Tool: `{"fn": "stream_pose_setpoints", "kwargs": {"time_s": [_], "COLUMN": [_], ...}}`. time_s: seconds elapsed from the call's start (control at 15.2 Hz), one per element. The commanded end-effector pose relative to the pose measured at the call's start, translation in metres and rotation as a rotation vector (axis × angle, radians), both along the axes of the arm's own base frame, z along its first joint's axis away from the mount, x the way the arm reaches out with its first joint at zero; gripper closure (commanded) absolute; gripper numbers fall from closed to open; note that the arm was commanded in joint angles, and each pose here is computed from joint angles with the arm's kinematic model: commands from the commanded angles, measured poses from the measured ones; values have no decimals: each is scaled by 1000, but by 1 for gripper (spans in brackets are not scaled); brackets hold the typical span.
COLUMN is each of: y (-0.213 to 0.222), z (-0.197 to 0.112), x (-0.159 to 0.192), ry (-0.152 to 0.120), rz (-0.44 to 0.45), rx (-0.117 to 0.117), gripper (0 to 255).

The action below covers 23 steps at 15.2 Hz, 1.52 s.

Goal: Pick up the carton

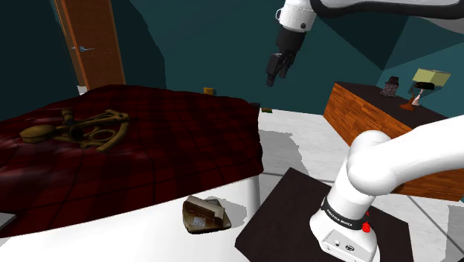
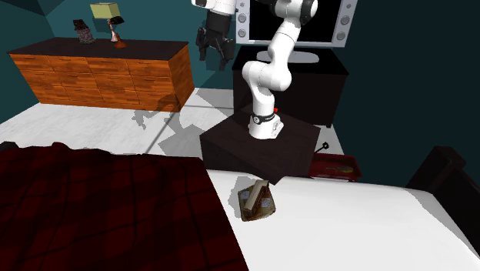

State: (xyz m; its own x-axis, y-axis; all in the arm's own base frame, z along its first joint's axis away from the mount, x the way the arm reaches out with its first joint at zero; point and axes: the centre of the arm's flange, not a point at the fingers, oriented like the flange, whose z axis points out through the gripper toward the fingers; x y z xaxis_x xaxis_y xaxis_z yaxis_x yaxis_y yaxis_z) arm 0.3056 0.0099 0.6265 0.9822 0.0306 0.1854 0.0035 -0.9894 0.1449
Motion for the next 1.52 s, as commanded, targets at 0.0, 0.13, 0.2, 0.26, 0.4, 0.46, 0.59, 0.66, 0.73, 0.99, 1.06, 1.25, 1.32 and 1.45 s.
{"fn": "stream_pose_setpoints", "kwargs": {"time_s": [0.0, 0.13, 0.2, 0.26, 0.4, 0.46, 0.59, 0.66, 0.73, 0.99, 1.06, 1.25, 1.32, 1.45], "y": [0, 7, 10, 14, 21, 25, 33, 38, 42, 61, 66, 82, 87, 99], "z": [0, -23, -35, -47, -70, -81, -104, -116, -127, -173, -184, -217, -228, -250], "x": [0, 6, 9, 12, 18, 21, 26, 29, 32, 41, 44, 50, 52, 56], "ry": [0, 6, 9, 12, 19, 22, 28, 31, 34, 46, 49, 59, 62, 68], "rz": [0, 12, 18, 24, 35, 41, 53, 59, 65, 88, 94, 112, 118, 129], "rx": [0, 19, 28, 37, 56, 65, 84, 93, 103, 140, 149, 177, 187, 205], "gripper": [0, 0, 0, 0, 0, 0, 0, 0, 0, 0, 0, 0, 0, 0]}}
